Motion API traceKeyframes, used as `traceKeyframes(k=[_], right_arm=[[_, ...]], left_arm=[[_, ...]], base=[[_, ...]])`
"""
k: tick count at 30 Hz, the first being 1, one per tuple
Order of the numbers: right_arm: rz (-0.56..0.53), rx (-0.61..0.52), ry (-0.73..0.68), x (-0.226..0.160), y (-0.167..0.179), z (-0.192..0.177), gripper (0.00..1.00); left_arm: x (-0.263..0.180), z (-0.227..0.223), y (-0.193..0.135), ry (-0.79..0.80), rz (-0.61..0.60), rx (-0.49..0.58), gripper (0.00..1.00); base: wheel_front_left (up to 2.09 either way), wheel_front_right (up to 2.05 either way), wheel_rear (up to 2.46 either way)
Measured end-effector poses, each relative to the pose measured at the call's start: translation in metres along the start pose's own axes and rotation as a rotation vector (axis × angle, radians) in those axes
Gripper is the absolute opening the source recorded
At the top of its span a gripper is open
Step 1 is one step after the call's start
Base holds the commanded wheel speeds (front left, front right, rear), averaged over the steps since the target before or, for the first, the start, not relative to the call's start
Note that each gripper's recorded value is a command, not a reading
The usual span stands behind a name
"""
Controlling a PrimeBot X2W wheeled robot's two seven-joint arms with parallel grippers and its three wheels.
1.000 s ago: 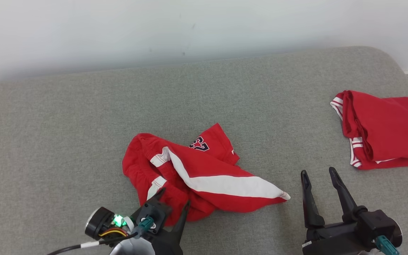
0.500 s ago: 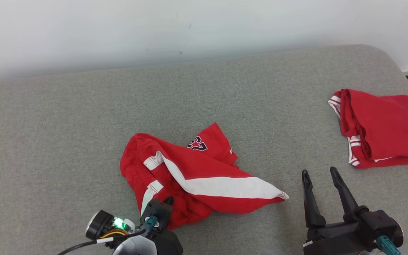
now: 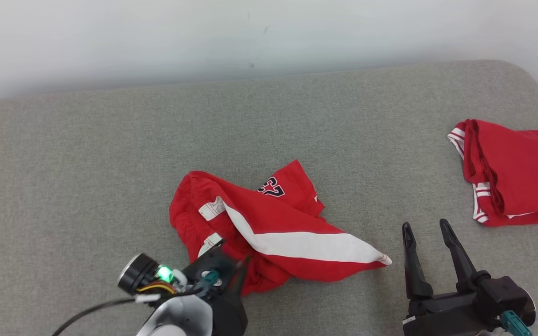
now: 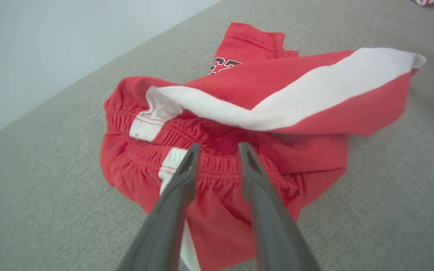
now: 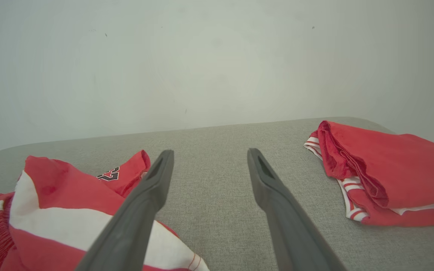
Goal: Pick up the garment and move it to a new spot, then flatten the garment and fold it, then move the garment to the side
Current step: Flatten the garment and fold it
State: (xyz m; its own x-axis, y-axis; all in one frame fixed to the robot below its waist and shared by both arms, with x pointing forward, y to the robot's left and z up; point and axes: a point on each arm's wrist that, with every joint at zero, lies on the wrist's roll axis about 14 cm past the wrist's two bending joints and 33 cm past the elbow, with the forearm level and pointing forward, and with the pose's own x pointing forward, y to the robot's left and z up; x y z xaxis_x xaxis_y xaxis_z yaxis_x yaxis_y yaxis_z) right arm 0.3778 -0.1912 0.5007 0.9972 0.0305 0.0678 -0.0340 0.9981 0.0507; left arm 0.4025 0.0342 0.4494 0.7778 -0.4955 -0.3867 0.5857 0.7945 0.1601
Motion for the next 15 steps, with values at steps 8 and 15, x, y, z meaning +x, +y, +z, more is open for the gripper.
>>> traceKeyframes(k=[8, 15], right_arm=[[0.007, 0.01, 0.003, 0.002, 0.003, -0.001, 1.0], [-0.02, 0.01, 0.014, 0.0, -0.006, -0.005, 1.0]], left_arm=[[0.002, -0.004, -0.017, 0.199, -0.156, 0.165, 1.0], [0.009, -0.005, -0.025, 0.297, -0.221, 0.224, 1.0]], base=[[0.0, 0.0, 0.0], [0.0, 0.0, 0.0]])
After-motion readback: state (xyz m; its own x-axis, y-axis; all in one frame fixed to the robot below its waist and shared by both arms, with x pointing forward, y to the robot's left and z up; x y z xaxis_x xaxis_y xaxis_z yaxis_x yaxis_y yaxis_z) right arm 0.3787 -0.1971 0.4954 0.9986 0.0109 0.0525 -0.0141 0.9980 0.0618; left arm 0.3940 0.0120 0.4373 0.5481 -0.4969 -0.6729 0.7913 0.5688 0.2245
